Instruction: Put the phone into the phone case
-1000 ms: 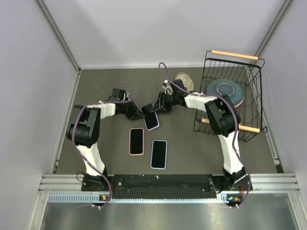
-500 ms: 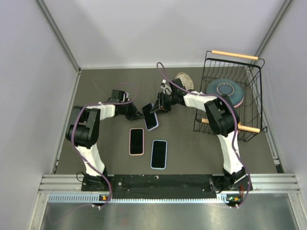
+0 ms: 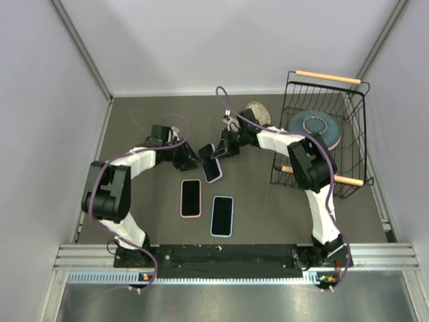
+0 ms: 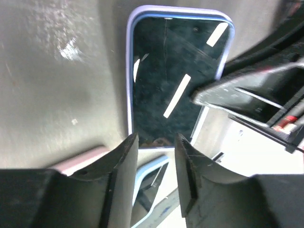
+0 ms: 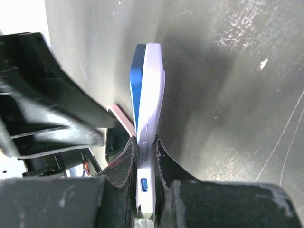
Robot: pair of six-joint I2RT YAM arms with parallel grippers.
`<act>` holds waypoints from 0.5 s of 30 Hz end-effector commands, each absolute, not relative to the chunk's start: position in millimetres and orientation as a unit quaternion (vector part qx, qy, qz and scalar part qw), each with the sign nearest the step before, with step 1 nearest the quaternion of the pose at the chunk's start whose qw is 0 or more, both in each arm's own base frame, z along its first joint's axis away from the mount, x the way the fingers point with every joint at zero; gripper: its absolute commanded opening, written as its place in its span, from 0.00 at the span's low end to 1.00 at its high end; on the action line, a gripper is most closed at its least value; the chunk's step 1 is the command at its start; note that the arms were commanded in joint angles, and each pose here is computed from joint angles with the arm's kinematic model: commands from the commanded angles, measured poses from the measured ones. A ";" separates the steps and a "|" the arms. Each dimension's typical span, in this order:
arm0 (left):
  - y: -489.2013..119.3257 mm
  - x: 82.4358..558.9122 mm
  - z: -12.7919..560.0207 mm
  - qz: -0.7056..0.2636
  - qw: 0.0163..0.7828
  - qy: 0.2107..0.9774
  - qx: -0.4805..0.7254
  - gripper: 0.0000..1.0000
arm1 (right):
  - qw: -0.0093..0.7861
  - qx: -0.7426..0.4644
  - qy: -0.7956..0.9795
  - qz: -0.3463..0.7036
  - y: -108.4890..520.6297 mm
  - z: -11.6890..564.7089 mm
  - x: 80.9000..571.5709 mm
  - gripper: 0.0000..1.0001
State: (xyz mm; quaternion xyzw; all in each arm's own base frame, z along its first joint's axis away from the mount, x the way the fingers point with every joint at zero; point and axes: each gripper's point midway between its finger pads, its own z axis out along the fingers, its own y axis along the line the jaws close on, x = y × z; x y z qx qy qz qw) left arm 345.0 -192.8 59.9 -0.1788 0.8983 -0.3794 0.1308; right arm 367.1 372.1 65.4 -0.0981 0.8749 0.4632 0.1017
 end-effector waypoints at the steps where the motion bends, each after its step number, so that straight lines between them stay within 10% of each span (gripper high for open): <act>1: -173.5 341.3 129.6 -0.394 0.210 0.885 -0.130 0.48 | 0.222 -0.180 0.814 0.506 382.6 184.0 371.3 0.00; 6: -170.3 316.6 182.4 -0.431 0.271 0.858 -0.068 0.67 | 0.243 -0.210 0.784 0.531 377.1 229.1 350.1 0.00; 15: -189.2 262.0 265.9 -0.537 0.323 0.778 0.053 0.72 | 0.243 -0.307 0.687 0.612 355.7 294.5 270.3 0.00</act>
